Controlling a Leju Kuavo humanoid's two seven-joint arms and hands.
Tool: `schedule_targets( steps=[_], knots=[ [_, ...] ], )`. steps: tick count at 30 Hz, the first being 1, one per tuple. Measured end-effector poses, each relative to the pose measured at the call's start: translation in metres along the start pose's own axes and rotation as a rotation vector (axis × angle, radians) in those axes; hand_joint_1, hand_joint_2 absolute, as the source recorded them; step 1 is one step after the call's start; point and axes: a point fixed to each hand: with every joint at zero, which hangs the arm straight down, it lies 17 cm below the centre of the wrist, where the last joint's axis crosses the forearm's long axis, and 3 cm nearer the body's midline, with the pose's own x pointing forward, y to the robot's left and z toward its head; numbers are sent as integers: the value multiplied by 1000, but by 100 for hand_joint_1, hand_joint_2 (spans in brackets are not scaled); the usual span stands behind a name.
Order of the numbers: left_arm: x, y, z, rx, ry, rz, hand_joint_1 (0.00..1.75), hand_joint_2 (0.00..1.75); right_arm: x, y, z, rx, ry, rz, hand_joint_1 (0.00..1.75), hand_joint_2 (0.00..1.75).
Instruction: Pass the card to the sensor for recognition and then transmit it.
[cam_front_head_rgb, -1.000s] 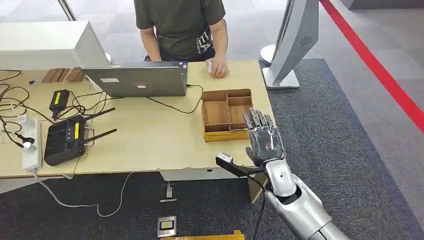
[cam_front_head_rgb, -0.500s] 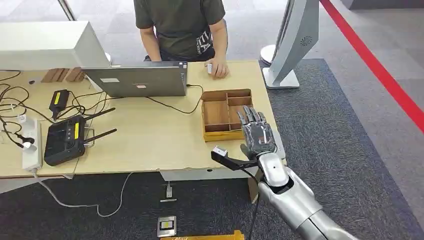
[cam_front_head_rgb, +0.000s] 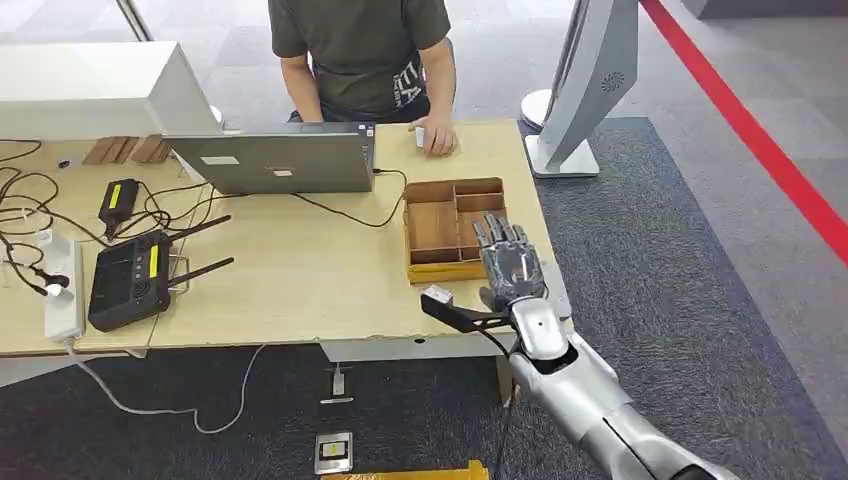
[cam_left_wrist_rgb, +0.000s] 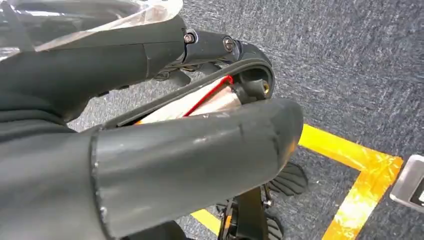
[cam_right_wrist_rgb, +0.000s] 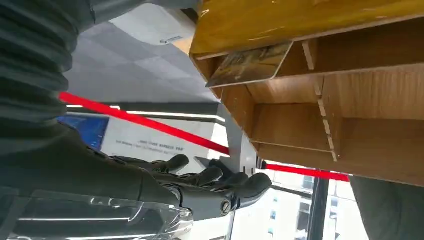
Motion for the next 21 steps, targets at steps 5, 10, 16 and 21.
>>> schedule_targets(
  steps=[5, 10, 16, 21],
  knots=[
    [0, 0, 0, -1, 0, 0, 0, 0, -2, 8, 1, 20, 8, 12, 0, 175],
    [-1, 0, 0, 0, 4, 0, 0, 0, -5, 14, 2, 34, 15, 21, 0, 175],
    [-1, 0, 0, 0, 6, 0, 0, 0, -7, 21, 4, 49, 19, 29, 0, 175],
    [-1, 0, 0, 0, 6, 0, 0, 0, -7, 25, 5, 59, 21, 31, 0, 175]
  ],
)
